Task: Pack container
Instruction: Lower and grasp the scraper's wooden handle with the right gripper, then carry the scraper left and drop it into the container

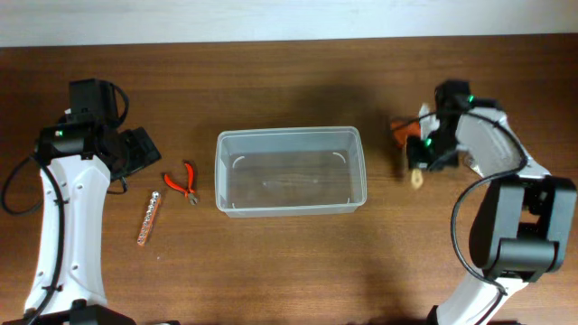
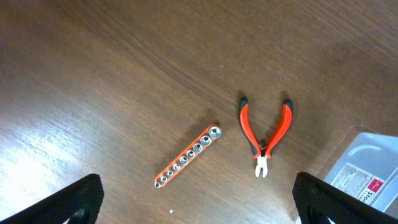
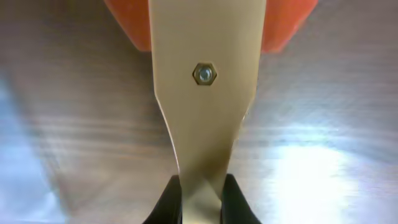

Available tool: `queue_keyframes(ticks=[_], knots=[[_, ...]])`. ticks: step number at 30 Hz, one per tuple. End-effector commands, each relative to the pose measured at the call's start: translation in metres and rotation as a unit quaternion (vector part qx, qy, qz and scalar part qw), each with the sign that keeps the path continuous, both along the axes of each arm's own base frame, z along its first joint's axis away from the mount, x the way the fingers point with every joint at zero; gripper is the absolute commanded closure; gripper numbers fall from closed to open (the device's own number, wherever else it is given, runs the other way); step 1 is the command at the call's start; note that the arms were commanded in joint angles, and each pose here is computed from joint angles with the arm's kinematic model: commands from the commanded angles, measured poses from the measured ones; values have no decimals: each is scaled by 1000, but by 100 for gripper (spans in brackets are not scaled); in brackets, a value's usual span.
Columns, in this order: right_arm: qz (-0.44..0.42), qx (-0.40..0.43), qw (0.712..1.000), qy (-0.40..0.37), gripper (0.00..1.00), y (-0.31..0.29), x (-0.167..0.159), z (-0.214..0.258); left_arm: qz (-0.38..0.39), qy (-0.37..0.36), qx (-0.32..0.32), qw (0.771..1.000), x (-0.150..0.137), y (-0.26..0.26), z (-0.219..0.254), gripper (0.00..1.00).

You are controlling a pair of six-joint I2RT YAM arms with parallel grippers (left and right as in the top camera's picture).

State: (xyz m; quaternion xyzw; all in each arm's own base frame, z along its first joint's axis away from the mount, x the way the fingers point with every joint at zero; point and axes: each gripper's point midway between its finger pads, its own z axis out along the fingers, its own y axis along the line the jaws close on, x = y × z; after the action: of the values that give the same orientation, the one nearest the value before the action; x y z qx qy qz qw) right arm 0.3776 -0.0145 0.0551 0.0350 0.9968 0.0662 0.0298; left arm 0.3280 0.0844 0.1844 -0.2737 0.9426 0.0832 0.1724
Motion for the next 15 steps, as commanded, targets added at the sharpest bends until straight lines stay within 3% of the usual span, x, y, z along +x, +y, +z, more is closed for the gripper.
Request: queue_keyframes(ticks=[1, 4, 9, 15], knots=[[39, -13, 992, -122, 96, 9, 39, 101, -19, 1, 5, 1000, 0, 0, 2, 1], [166, -24, 970, -177, 96, 58, 31, 168, -19, 1, 5, 1000, 1, 0, 2, 1], [374, 1, 915, -151, 96, 149, -17, 171, -19, 1, 5, 1000, 1, 0, 2, 1], [592, -27, 795, -126, 96, 214, -62, 153, -19, 1, 5, 1000, 0, 0, 2, 1]])
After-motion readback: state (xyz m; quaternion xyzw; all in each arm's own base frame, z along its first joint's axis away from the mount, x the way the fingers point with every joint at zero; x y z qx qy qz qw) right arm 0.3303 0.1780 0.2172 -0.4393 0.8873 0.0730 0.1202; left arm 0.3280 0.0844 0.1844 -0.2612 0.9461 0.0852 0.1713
